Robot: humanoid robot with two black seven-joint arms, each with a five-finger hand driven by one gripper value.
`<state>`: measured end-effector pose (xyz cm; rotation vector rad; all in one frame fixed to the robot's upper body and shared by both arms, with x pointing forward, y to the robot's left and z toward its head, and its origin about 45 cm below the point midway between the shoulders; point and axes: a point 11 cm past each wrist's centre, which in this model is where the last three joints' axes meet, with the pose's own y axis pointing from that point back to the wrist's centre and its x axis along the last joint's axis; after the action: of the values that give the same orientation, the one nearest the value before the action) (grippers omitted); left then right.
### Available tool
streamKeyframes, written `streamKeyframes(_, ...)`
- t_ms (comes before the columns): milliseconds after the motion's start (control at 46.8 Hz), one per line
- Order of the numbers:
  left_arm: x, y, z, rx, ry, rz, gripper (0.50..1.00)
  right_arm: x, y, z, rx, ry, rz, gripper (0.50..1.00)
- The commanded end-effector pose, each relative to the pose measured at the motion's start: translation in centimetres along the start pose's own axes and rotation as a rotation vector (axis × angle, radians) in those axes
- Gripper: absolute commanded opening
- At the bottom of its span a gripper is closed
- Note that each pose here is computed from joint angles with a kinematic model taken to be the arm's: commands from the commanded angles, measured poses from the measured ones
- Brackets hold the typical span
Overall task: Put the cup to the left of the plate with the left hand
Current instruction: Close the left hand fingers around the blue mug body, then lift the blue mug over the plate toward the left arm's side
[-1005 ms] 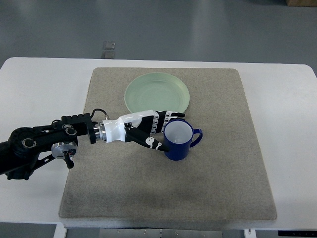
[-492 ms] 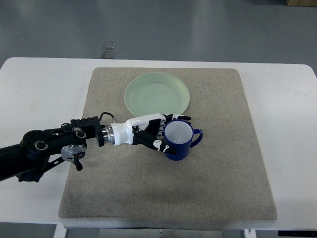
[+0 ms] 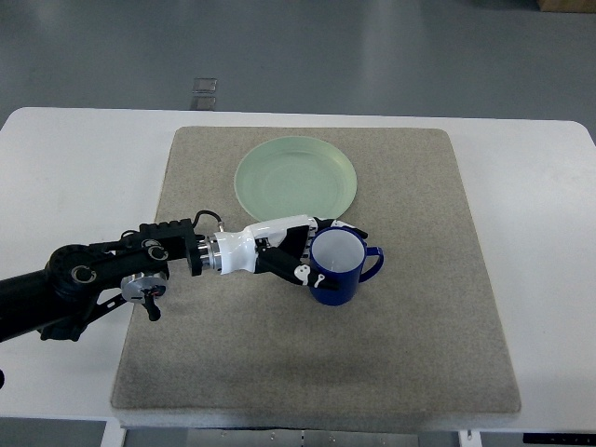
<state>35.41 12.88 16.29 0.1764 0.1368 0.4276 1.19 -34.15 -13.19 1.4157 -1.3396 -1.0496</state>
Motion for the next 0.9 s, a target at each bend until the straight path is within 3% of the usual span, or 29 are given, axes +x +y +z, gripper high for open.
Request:
streamKeyframes(0,0.0,-0.2,0.0,-0.001,-0.004,0.011,0.825,0.0,0.0,0.0,0.000,0.000,0.000,0.932)
streamKeyframes(128,0.1,-0.3,0.0,-0.002,-0.007,0.020,0.776,0.0,0.0,0.0,0.000,0.000,0.000,0.932)
streamKeyframes(214,0.1,-0.4,0.1,-0.008,-0.006,0.020,0.709,0.0,0.0,0.0,0.000,0.000,0.000,0.932)
streamKeyframes(599,0.3,-0.7,0.3,-0.016,-0.018,0.054,0.701,0.0,0.0,0.0,0.000,0.000,0.000,0.932)
streamKeyframes(877,2.2,-1.0,3.0,-0.103,-0.037,0.158,0.703,0.0,0.0,0.0,0.000,0.000,0.000,0.932)
